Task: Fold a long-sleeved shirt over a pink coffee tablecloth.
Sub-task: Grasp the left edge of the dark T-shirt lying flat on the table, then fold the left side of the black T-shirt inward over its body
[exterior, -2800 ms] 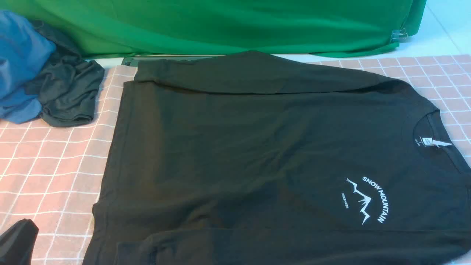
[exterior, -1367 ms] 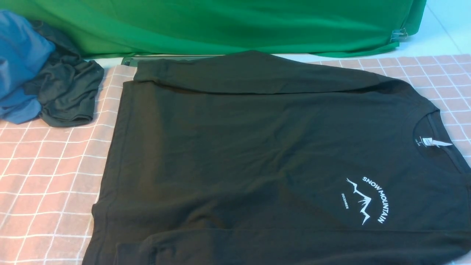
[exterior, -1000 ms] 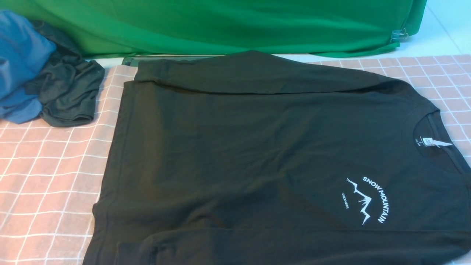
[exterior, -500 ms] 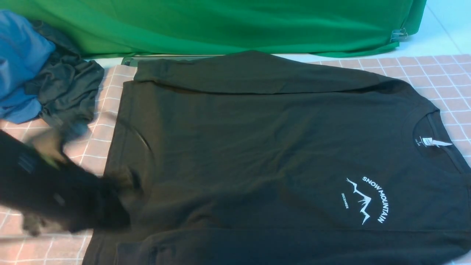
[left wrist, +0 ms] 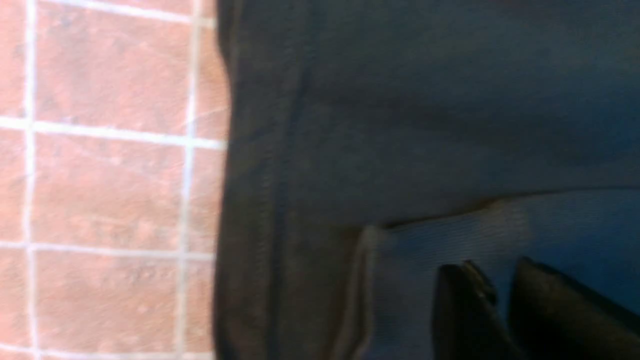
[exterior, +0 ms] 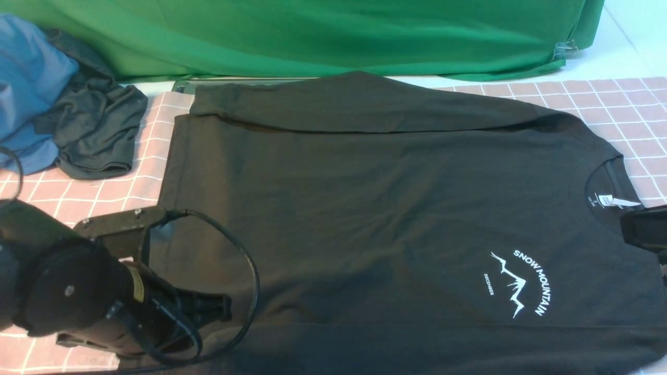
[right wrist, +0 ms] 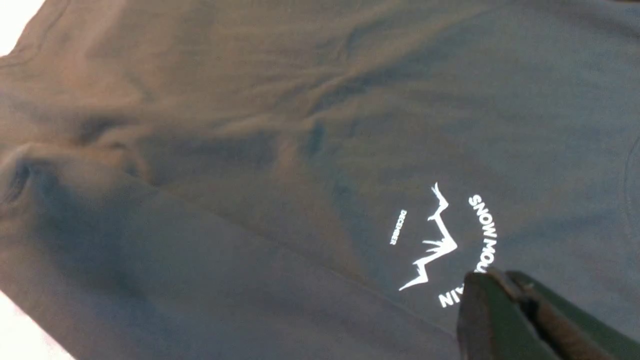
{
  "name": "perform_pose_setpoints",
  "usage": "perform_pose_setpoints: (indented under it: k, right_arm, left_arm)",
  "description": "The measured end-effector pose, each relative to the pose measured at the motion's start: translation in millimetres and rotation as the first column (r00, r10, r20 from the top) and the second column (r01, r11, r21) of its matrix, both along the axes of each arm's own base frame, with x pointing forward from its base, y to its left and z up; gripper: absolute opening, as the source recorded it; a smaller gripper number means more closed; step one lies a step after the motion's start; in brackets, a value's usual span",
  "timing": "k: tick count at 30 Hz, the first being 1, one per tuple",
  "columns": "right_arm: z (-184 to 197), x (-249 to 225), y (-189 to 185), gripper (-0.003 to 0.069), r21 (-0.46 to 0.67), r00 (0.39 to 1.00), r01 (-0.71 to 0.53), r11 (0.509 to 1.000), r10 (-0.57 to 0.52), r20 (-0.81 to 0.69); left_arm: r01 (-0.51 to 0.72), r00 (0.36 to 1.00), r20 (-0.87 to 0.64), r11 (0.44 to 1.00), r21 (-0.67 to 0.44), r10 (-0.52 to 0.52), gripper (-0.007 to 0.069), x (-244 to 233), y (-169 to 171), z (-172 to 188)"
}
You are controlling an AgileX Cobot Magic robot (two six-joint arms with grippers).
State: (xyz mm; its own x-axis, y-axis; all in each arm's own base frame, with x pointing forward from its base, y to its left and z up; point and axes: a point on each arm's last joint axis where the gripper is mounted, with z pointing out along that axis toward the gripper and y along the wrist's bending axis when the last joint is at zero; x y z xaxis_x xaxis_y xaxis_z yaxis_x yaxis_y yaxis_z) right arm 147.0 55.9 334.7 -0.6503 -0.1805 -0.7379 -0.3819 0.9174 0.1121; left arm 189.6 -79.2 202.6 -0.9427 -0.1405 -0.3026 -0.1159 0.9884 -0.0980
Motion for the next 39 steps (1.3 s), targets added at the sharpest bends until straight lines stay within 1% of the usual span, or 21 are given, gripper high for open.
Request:
perform_pose_setpoints:
  k: [1, 5, 6, 8, 9, 11, 14, 15, 16, 17, 19, 20, 21, 22, 23, 24, 25, 26, 31, 33, 39]
  right_arm:
    - [0, 0, 0, 0.0037, -0.001, 1.0, -0.001, 1.0, 0.001, 0.001]
    - [0, 0, 0, 0.0037, -0.004, 1.0, -0.005, 1.0, 0.005, 0.003]
    - [0, 0, 0, 0.0037, -0.005, 1.0, -0.006, 1.0, 0.006, 0.004]
    - [0, 0, 0, 0.0037, -0.011, 1.0, -0.012, 1.0, 0.012, 0.008]
    - [0, 0, 0, 0.0037, -0.011, 1.0, -0.012, 1.0, 0.012, 0.009]
    - [0, 0, 0, 0.0037, -0.011, 1.0, -0.012, 1.0, 0.012, 0.01]
    - [0, 0, 0, 0.0037, -0.011, 1.0, -0.012, 1.0, 0.012, 0.01]
    - [0, 0, 0, 0.0037, -0.012, 1.0, -0.013, 1.0, 0.013, 0.011]
    - [0, 0, 0, 0.0037, -0.012, 1.0, -0.013, 1.0, 0.013, 0.011]
    - [0, 0, 0, 0.0037, -0.012, 1.0, -0.013, 1.0, 0.013, 0.011]
    - [0, 0, 0, 0.0037, -0.012, 1.0, -0.013, 1.0, 0.013, 0.012]
    - [0, 0, 0, 0.0037, -0.012, 1.0, -0.013, 1.0, 0.013, 0.012]
    - [0, 0, 0, 0.0037, -0.012, 1.0, -0.013, 1.0, 0.013, 0.012]
    - [0, 0, 0, 0.0037, -0.012, 1.0, -0.013, 1.0, 0.013, 0.012]
    - [0, 0, 0, 0.0037, -0.012, 1.0, -0.013, 1.0, 0.013, 0.012]
    - [0, 0, 0, 0.0037, -0.012, 1.0, -0.013, 1.0, 0.013, 0.012]
    - [0, 0, 0, 0.0037, -0.012, 1.0, -0.013, 1.0, 0.013, 0.012]
    - [0, 0, 0, 0.0037, -0.012, 1.0, -0.013, 1.0, 0.013, 0.012]
    - [1, 0, 0, 0.0037, -0.012, 1.0, -0.013, 1.0, 0.013, 0.012]
    - [1, 0, 0, 0.0037, -0.012, 1.0, -0.013, 1.0, 0.013, 0.012]
    - [1, 1, 0, 0.0037, -0.009, 1.0, -0.01, 1.0, 0.011, 0.024]
  left_arm:
    - [-0.001, 1.0, -0.006, 1.0, 0.012, 0.001, 0.0217, -1, 1, -3]
    - [-0.01, 0.999, -0.03, 0.998, 0.058, 0.012, 0.0422, -2, 5, -17]
    - [-0.01, 0.999, -0.029, 0.998, 0.059, 0.012, 0.0432, -2, 5, -18]
    - [-0.003, 1.0, -0.025, 0.999, 0.053, 0.004, 0.0536, 0, 4, -26]
    - [0.0, 1.0, -0.018, 0.999, 0.046, 0.001, 0.0565, 1, 3, -29]
    - [0.002, 1.0, -0.012, 0.999, 0.038, -0.001, 0.0598, 4, 1, -33]
    - [0.004, 1.0, -0.014, 0.999, 0.035, -0.004, 0.0606, 6, -1, -38]
    - [0.005, 1.0, -0.02, 0.999, 0.037, -0.004, 0.0599, 7, -1, -39]
    - [0.006, 1.0, -0.028, 0.999, 0.04, -0.005, 0.0559, 8, -1, -42]
    - [0.006, 1.0, -0.029, 0.999, 0.04, -0.005, 0.0545, 8, -1, -43]
    - [0.014, 1.0, -0.028, 0.999, 0.036, -0.013, 0.0427, 9, -3, -44]
    - [0.019, 0.999, -0.031, 0.999, 0.027, -0.018, 0.0348, 10, -4, -45]
    - [0.017, 0.999, -0.031, 1.0, 0.025, -0.016, 0.0348, 10, -4, -45]
    - [0.038, 0.999, -0.034, 0.999, 0.023, -0.037, 0.024, 10, -5, -44]
    - [0.05, 0.998, -0.039, 0.999, 0.022, -0.049, 0.016, 10, -6, -43]
    - [0.058, 0.997, -0.047, 0.998, 0.025, -0.057, 0.0099, 10, -6, -43]
    - [0.068, 0.996, -0.06, 0.997, 0.031, -0.066, 0.0063, 10, -6, -41]
    - [0.072, 0.995, -0.074, 0.997, 0.038, -0.069, 0.0046, 10, -6, -38]
    - [0.071, 0.995, -0.067, 0.996, 0.045, -0.068, 0.0045, 10, -5, -13]
    - [0.067, 0.997, -0.031, 0.997, 0.032, -0.066, 0.0046, 12, -6, 1]
    - [0.054, 0.99, 0.136, 0.997, -0.049, -0.047, 0.0046, 24, -12, 62]
